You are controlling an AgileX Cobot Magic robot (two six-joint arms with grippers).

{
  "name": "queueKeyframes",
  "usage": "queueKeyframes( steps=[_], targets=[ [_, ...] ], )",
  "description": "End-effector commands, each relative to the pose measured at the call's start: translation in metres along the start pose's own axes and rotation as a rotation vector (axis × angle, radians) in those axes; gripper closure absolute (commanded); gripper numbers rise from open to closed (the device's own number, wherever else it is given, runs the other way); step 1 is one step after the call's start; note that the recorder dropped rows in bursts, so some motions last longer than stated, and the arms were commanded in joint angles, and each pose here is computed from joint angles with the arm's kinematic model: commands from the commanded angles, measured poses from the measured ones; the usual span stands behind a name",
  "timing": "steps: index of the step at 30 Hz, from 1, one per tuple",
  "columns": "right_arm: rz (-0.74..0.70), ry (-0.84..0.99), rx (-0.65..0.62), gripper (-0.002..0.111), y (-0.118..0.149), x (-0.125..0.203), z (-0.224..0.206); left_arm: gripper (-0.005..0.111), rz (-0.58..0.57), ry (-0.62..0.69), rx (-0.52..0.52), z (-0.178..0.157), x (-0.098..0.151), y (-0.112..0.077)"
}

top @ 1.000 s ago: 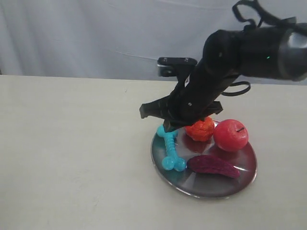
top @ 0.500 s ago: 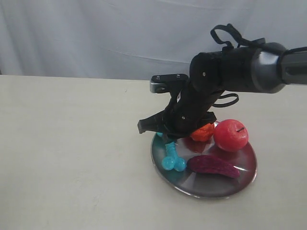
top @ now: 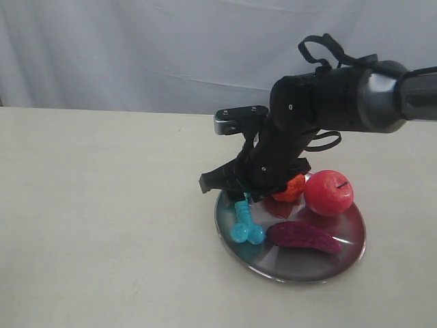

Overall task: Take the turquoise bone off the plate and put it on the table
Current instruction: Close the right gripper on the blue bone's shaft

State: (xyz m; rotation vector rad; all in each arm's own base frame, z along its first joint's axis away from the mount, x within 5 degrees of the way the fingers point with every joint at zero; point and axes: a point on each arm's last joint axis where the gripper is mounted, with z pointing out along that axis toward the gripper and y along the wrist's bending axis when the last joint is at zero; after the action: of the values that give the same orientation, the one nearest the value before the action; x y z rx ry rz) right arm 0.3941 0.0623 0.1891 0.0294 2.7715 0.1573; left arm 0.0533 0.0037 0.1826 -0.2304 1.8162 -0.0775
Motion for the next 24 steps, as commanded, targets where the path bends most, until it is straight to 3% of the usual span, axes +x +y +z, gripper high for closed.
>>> queueKeyframes(
  steps=[1, 24],
  targets=[
    [-0.031, -0.034, 0.02, 0.057, -0.003, -0.005, 0.002, 0.107, 0.003, -0.005, -0.006, 0.0, 0.0, 0.0],
    [-0.054, -0.036, 0.122, 0.057, -0.015, -0.002, 0.057, 0.107, 0.003, -0.005, -0.006, 0.0, 0.0, 0.0]
  ],
)
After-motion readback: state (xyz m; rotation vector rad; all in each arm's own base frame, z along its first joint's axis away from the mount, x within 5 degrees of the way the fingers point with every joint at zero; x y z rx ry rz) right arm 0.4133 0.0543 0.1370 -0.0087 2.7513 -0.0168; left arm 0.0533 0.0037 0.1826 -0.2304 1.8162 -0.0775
